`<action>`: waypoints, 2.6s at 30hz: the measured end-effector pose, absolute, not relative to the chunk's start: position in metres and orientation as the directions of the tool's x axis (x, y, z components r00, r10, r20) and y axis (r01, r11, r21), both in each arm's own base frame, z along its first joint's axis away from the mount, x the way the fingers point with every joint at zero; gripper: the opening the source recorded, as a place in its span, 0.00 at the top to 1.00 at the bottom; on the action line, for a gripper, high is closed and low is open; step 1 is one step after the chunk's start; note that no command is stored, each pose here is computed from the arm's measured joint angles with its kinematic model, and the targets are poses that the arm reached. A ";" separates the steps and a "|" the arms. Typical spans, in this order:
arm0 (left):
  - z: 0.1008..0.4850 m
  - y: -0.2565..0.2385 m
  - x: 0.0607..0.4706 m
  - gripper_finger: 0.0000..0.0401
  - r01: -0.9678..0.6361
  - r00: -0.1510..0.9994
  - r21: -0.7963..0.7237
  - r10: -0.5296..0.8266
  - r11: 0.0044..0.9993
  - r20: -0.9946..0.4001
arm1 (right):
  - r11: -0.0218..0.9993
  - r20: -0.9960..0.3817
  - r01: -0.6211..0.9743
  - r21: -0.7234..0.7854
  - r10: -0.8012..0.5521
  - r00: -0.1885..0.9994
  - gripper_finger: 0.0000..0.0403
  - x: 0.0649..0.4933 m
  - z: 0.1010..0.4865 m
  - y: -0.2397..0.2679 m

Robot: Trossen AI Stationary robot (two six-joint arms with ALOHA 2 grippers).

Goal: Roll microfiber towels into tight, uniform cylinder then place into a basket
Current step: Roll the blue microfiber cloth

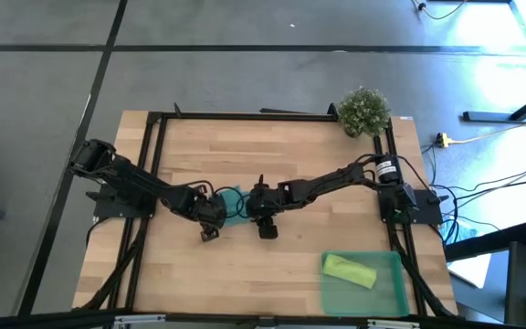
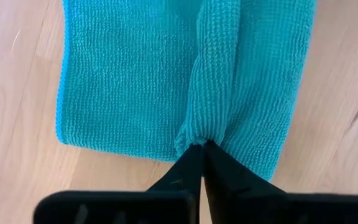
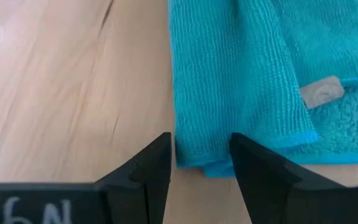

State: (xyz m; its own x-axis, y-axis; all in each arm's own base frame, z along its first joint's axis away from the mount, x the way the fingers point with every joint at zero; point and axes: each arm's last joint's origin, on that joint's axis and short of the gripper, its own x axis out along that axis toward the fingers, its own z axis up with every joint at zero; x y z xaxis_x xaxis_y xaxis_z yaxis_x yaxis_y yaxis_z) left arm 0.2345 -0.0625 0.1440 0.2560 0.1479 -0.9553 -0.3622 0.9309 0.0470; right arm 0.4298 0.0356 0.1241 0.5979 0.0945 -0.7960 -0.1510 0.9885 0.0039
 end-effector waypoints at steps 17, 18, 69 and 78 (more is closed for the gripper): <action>0.155 -0.060 0.236 0.79 -0.345 0.212 0.089 0.170 0.934 -0.962 | 0.989 -0.795 -0.149 0.005 0.094 0.599 0.59 0.430 0.124 0.035; 0.159 -0.060 0.237 0.80 -0.340 0.210 0.104 0.183 0.935 -0.960 | 0.989 -0.796 -0.149 0.004 0.094 0.598 0.59 0.430 0.124 0.035; 0.125 -0.071 0.222 0.80 -0.253 0.373 0.082 0.176 0.964 -0.911 | 0.940 -0.788 -0.259 -0.224 -0.018 0.615 0.59 0.431 0.123 0.052; 0.125 -0.071 0.222 0.80 -0.250 0.374 0.079 0.171 0.965 -0.911 | 0.955 -0.794 -0.182 -0.235 -0.080 0.603 0.66 0.432 0.114 0.052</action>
State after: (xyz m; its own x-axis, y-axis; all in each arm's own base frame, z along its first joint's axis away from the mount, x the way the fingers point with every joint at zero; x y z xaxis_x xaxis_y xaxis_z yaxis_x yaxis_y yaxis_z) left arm 0.2223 -0.0714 0.1250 0.3741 0.1714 -0.9114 -0.2502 0.9650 0.0787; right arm 0.4323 0.0516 0.1138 0.6031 -0.0801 -0.7936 -0.1824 0.9548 -0.2349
